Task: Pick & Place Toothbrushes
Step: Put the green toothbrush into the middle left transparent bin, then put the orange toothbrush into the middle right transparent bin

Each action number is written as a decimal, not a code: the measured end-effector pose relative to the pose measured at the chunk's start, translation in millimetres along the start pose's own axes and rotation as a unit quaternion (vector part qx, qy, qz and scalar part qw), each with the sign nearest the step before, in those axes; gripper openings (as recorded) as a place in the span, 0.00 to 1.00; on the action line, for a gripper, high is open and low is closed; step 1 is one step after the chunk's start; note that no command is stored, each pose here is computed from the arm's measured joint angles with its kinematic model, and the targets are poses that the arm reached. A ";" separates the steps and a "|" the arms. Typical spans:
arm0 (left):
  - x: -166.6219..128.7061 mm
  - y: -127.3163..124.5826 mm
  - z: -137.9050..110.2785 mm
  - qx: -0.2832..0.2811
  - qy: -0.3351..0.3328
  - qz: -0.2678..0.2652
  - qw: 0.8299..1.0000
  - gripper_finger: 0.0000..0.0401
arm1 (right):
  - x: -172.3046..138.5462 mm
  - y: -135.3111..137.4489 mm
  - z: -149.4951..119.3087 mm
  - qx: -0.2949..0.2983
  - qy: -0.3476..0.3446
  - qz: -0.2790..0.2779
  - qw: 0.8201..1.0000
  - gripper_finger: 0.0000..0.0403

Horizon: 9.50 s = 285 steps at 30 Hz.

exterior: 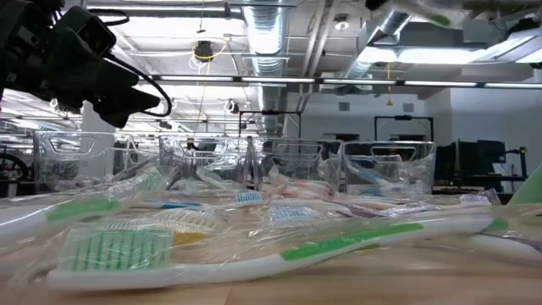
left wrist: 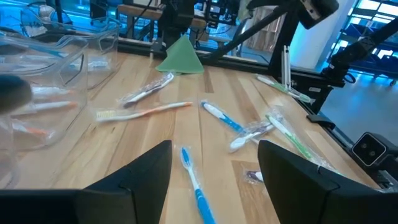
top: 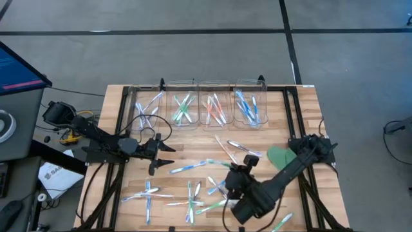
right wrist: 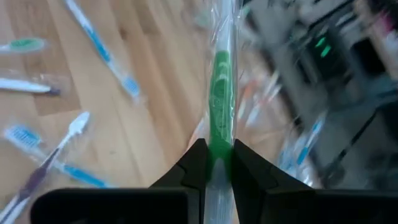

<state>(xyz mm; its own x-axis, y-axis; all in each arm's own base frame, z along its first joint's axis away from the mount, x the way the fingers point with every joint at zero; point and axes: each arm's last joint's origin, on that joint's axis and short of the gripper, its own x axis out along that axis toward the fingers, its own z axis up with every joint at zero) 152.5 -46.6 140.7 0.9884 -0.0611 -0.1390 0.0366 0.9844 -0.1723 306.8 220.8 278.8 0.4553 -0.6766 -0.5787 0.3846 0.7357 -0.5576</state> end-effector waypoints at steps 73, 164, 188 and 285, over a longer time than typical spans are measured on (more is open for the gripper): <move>26.5 -19.0 54.0 0.161 -0.150 -0.037 0.975 0.08 | 141.6 -2.2 96.4 0.066 -0.182 0.223 0.955 0.16; 43.6 166.0 137.4 -0.096 0.267 0.304 0.909 0.12 | 104.3 -15.0 6.8 0.087 0.094 -0.009 0.992 0.66; 37.7 157.4 147.2 -0.083 0.244 0.318 0.912 0.25 | 102.6 -13.6 4.1 0.036 0.124 0.021 0.991 0.66; 22.0 9.2 20.2 0.039 0.089 -0.014 0.995 0.25 | 211.7 -2.1 -49.8 0.122 0.231 0.180 0.948 0.02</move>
<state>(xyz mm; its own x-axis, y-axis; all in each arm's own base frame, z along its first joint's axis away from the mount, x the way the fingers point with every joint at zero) 177.6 -35.6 155.8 0.9454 -0.1095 -0.3068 0.0812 0.9913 -0.1037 362.3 74.4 127.8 0.2138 -0.2797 -0.9360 0.4713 0.8688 -0.1519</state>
